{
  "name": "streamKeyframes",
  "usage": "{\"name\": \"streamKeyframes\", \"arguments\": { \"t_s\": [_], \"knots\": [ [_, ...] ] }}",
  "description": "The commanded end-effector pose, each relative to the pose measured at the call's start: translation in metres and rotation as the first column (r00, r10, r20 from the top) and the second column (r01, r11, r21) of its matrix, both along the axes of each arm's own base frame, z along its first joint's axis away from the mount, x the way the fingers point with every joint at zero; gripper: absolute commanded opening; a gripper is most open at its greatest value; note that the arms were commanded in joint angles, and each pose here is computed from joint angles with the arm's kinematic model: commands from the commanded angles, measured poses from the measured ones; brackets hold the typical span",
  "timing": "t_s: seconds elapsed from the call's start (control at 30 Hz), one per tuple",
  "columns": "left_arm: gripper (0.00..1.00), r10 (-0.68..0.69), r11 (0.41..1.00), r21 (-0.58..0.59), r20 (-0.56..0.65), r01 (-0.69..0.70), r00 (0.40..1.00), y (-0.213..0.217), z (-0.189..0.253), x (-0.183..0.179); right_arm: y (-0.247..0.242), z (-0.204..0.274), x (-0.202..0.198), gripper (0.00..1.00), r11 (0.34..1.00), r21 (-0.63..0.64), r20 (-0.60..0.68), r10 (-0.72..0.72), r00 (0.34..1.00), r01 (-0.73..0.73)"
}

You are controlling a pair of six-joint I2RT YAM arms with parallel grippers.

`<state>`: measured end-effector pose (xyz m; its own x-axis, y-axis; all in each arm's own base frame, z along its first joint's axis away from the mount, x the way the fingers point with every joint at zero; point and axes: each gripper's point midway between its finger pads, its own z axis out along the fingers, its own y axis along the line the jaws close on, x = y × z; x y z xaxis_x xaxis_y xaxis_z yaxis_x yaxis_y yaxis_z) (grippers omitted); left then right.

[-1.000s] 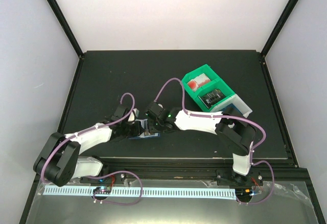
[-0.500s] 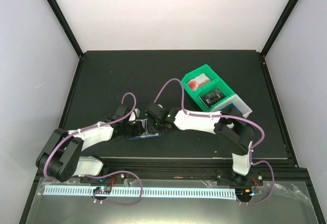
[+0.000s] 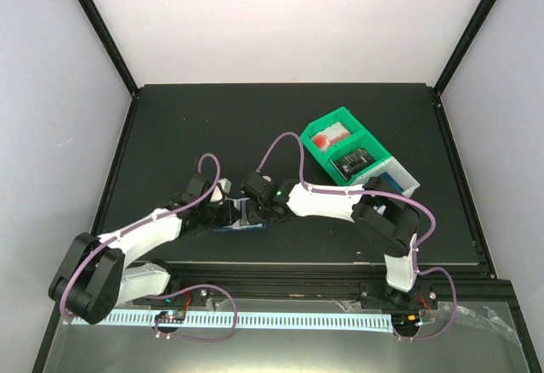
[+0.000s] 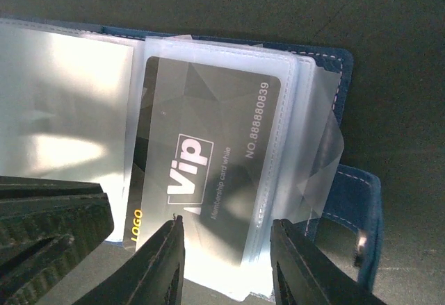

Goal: Put the credit cards into the card holder
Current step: Insert the credit card into the card holder.

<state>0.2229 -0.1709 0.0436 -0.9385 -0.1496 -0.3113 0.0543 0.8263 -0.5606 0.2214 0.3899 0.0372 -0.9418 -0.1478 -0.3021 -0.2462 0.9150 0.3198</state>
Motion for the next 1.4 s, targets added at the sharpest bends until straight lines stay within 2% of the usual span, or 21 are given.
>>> {"name": "streamKeyframes", "arguments": {
  "t_s": [0.0, 0.4, 0.7, 0.87, 1.07, 1.23, 1.37],
  "knots": [
    [0.08, -0.015, 1.0, -0.021, -0.047, 0.014, 0.999, -0.006, -0.006, -0.005, 0.007, 0.003, 0.002, 0.37, 1.0, 0.01, 0.008, -0.004, 1.0, 0.004],
    [0.04, 0.017, 0.996, 0.085, -0.133, -0.006, 0.991, 0.008, -0.042, -0.012, 0.014, 0.008, 0.0, 0.39, 0.998, 0.067, 0.009, 0.019, 1.0, -0.02],
    [0.04, 0.024, 0.994, 0.11, -0.162, -0.006, 0.987, 0.012, -0.052, -0.016, 0.014, 0.002, -0.002, 0.39, 0.998, 0.059, -0.013, 0.015, 1.0, -0.014],
    [0.04, 0.026, 0.993, 0.117, -0.16, -0.007, 0.987, 0.013, -0.051, -0.016, 0.023, 0.01, -0.003, 0.39, 0.99, 0.141, -0.019, 0.019, 1.0, -0.017],
    [0.04, 0.036, 0.992, 0.124, -0.157, -0.016, 0.987, 0.015, -0.052, -0.016, 0.02, 0.013, -0.006, 0.36, 0.96, 0.27, -0.08, -0.055, 0.995, 0.074],
    [0.04, 0.037, 0.992, 0.121, -0.154, -0.018, 0.987, 0.015, -0.053, -0.017, 0.018, 0.019, -0.003, 0.35, 0.932, 0.341, -0.106, -0.093, 0.99, 0.124],
    [0.04, 0.035, 0.993, 0.119, -0.148, -0.018, 0.988, 0.016, -0.051, -0.017, 0.023, 0.014, 0.001, 0.34, 0.922, 0.37, -0.129, -0.072, 0.989, 0.115]
  ]
}}
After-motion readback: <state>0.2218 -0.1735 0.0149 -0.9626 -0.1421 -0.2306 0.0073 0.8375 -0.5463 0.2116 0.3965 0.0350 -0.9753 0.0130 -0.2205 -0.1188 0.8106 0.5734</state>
